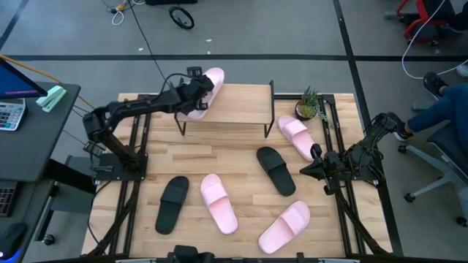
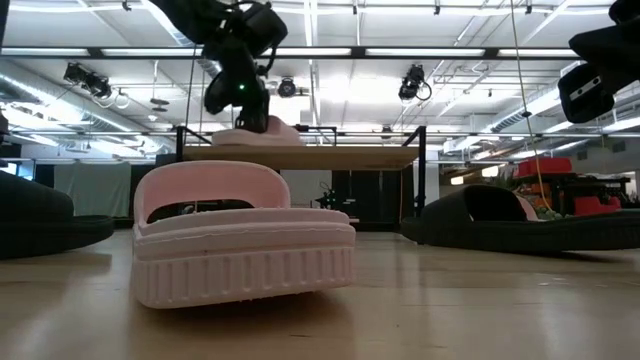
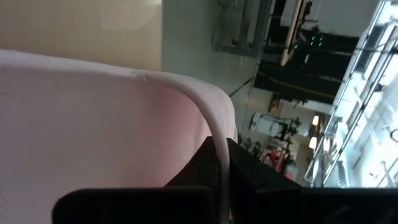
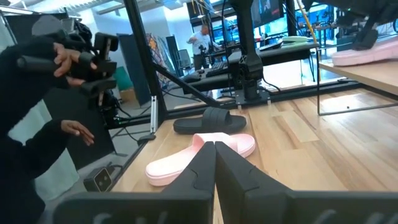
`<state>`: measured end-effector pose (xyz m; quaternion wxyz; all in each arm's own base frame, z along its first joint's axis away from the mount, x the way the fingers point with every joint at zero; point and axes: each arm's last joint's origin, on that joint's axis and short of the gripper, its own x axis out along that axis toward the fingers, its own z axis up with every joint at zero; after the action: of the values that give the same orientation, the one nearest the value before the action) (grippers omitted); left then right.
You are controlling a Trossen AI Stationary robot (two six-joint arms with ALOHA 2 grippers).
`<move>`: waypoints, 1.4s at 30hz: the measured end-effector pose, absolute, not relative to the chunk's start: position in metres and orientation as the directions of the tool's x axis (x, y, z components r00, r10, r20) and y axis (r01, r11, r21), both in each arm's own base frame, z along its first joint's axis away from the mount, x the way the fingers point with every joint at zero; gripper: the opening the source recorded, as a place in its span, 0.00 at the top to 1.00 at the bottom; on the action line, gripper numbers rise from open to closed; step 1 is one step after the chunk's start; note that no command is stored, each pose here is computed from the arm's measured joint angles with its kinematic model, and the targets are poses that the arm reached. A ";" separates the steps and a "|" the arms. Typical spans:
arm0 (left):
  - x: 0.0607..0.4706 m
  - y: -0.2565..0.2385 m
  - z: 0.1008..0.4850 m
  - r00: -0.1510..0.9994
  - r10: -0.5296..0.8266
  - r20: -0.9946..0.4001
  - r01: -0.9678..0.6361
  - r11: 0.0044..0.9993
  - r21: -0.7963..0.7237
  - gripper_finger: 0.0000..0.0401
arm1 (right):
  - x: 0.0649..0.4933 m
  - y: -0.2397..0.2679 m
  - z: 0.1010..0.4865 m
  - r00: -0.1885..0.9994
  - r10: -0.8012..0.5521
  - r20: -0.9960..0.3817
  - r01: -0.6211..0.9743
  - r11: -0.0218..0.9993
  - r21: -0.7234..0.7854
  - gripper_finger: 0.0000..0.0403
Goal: Pick and place slides into the shelf
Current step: Put the top left pink slide on the shelf
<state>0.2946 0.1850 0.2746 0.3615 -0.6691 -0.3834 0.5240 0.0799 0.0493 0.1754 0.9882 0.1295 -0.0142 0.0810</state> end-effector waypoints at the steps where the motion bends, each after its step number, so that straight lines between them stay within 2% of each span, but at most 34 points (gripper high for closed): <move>1: 0.294 0.187 0.274 0.151 0.892 -0.426 0.133 -0.446 -0.885 0.95 | 0.080 0.049 0.175 0.987 0.156 0.049 -0.163 0.953 0.254 0.97; 4: 0.290 0.191 0.273 0.132 0.891 -0.435 0.122 -0.450 -0.884 0.93 | 0.080 0.049 0.175 0.986 0.156 0.049 -0.164 0.953 0.254 0.97; 11: 0.285 0.192 0.269 0.102 0.878 -0.467 0.085 -0.475 -0.876 0.97 | 0.080 0.049 0.175 0.986 0.156 0.049 -0.164 0.953 0.254 0.97; 21: 0.289 0.189 0.271 0.121 0.883 -0.453 0.087 -0.464 -0.881 0.72 | 0.080 0.049 0.175 0.986 0.156 0.049 -0.164 0.953 0.254 0.97; 29: 0.302 0.179 0.278 0.205 0.896 -0.394 0.152 -0.427 -0.892 0.60 | 0.080 0.049 0.175 0.986 0.156 0.049 -0.164 0.953 0.254 0.97; 37: 0.312 0.160 0.277 0.257 0.879 -0.401 0.134 -0.443 -0.886 0.59 | 0.080 0.049 0.175 0.987 0.156 0.049 -0.164 0.953 0.254 0.97; 42: 0.306 0.162 0.271 0.213 0.870 -0.444 0.114 -0.474 -0.873 0.62 | 0.080 0.049 0.175 0.986 0.156 0.049 -0.164 0.953 0.254 0.97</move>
<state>0.3064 0.1621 0.2715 0.3672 -0.6867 -0.3582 0.5150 0.0799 0.0493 0.1754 0.9882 0.1296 -0.0143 0.0809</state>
